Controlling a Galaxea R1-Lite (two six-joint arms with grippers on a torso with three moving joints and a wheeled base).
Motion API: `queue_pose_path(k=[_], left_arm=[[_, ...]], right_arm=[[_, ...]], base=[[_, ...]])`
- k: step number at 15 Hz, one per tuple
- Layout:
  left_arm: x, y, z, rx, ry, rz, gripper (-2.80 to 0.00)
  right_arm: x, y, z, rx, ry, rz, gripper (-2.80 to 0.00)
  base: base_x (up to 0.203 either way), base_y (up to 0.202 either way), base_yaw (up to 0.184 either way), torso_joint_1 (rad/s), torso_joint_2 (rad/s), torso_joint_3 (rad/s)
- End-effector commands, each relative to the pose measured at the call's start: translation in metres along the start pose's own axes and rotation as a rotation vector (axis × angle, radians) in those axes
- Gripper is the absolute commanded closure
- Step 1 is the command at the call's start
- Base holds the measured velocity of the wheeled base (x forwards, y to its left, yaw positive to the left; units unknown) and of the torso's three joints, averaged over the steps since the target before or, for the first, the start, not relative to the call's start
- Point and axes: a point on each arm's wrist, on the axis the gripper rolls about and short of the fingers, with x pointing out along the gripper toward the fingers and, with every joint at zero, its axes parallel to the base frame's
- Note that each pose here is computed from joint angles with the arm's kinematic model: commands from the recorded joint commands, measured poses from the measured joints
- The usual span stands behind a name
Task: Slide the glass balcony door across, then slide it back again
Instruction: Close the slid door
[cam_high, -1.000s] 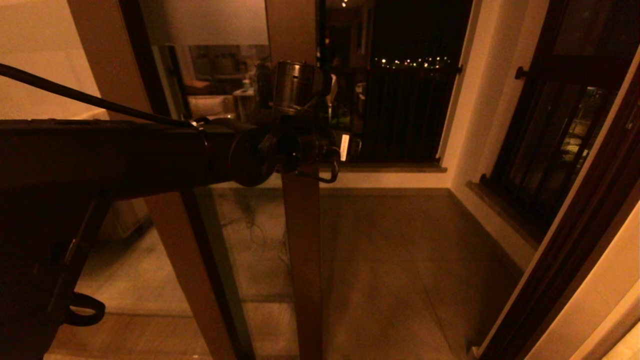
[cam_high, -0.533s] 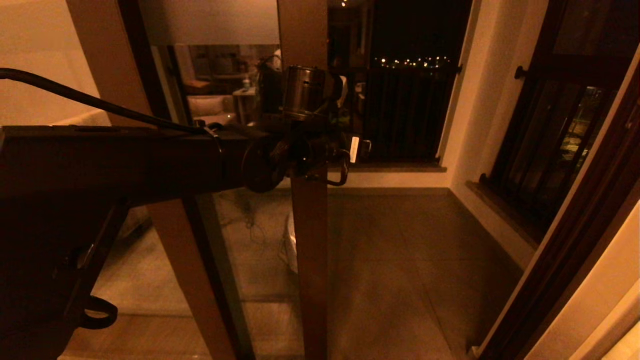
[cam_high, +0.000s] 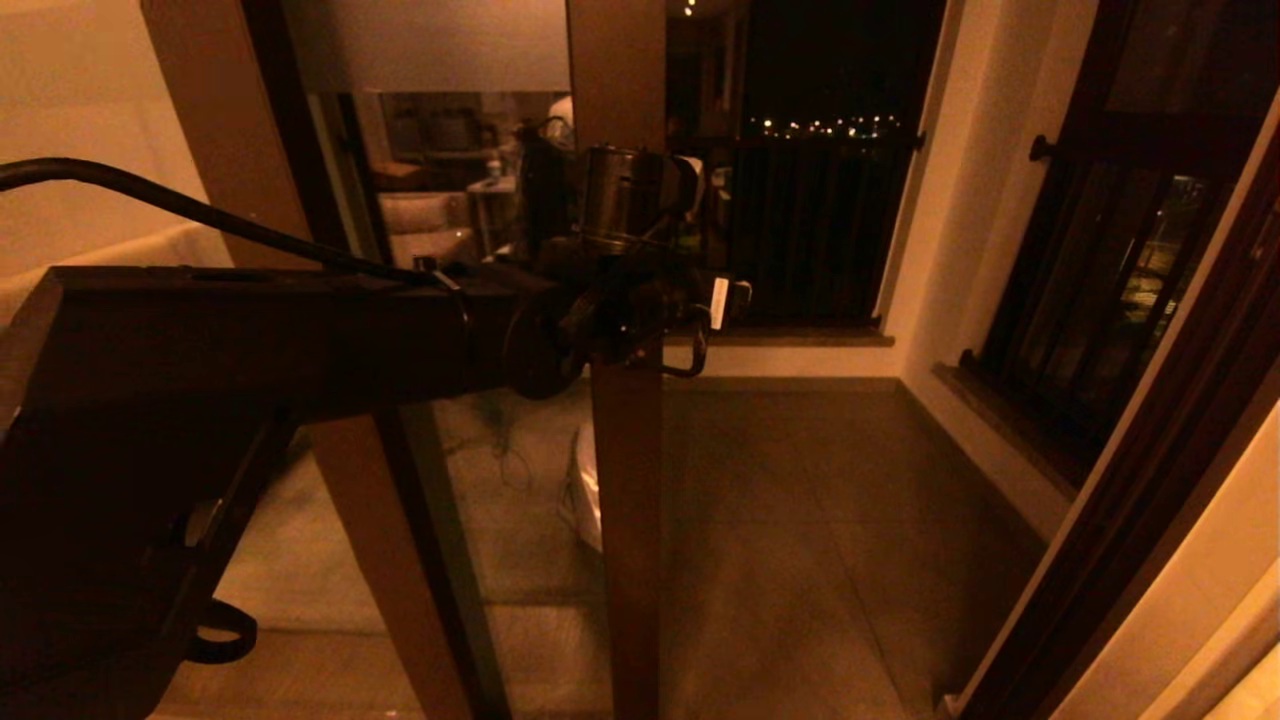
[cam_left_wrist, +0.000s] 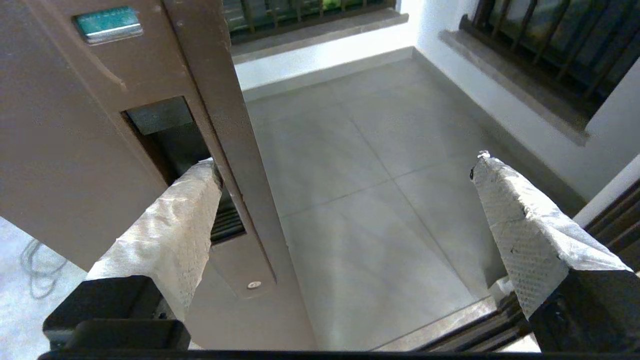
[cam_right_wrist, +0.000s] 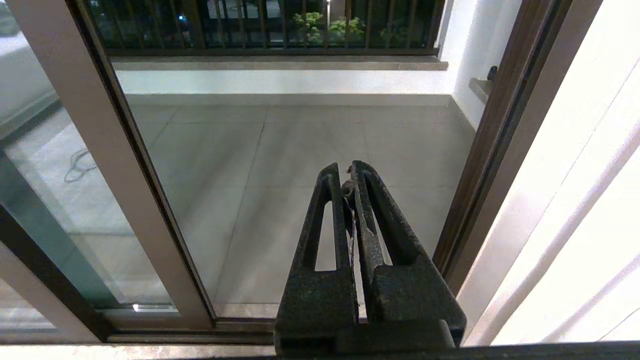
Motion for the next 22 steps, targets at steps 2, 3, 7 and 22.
queue_pose_path(k=[2,3,7,22], left_arm=[[0.005,-0.004,-0.006,0.002,0.002,-0.008,-2.80],[0.005,-0.004,-0.006,0.003,0.003,-0.010,-2.80],[0.002,-0.009,-0.002,-0.003,-0.020,-0.023,-2.80],[-0.006,-0.035,-0.001,0.000,-0.038,-0.086,-2.80]], right_arm=[[0.000,0.000,0.000,-0.001,0.001,0.001,0.00],[0.000,0.000,0.000,-0.001,0.001,0.001,0.00],[0.000,0.000,0.000,-0.001,0.001,0.001,0.00],[0.000,0.000,0.000,-0.001,0.001,0.001,0.00]], base=[[0.000,0.000,0.000,0.000,0.00,0.000],[0.000,0.000,0.000,0.000,0.00,0.000],[0.000,0.000,0.000,0.000,0.00,0.000],[0.000,0.000,0.000,0.000,0.00,0.000]])
